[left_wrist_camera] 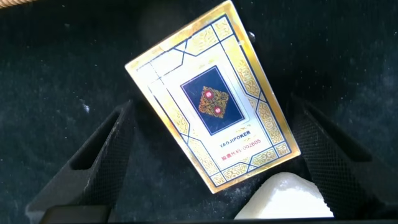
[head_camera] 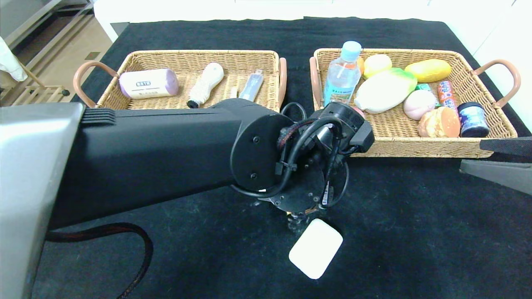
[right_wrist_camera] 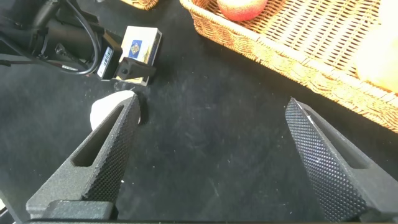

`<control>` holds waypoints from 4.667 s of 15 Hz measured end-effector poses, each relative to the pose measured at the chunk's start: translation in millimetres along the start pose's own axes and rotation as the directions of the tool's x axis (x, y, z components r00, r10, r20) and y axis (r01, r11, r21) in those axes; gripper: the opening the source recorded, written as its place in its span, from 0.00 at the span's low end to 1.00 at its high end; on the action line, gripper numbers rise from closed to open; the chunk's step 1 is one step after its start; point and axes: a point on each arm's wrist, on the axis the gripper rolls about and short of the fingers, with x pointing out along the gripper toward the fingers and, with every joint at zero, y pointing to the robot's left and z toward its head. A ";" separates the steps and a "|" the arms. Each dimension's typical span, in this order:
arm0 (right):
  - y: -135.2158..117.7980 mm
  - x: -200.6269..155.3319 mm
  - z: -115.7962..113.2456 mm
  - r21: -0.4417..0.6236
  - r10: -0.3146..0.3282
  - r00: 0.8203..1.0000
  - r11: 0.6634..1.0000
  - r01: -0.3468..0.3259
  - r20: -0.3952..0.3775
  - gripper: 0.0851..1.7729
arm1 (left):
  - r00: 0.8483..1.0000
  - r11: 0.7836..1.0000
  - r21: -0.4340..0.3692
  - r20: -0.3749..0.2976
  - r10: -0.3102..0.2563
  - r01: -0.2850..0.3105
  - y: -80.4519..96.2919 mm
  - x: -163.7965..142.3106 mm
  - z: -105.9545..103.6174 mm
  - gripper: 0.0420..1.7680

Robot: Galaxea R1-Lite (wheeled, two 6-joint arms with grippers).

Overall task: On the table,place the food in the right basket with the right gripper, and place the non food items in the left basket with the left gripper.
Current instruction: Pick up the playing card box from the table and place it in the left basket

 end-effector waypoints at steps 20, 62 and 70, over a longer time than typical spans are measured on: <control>0.3 -0.6 0.5 -0.002 0.000 1.000 1.000 0.000 0.003 0.96 | 1.000 1.000 -0.003 -0.008 0.007 -0.007 1.4 2.3 -1.3 0.57; -2.1 3.6 -1.7 0.006 -0.001 1.000 1.000 0.001 -0.012 0.96 | 0.938 0.979 0.170 0.307 -0.159 0.111 156.6 -100.3 85.3 0.56; -3.0 4.5 -1.6 0.006 -0.002 1.000 1.000 0.002 -0.012 0.96 | 0.895 0.989 0.140 0.435 -0.103 0.046 201.7 -68.9 113.2 0.56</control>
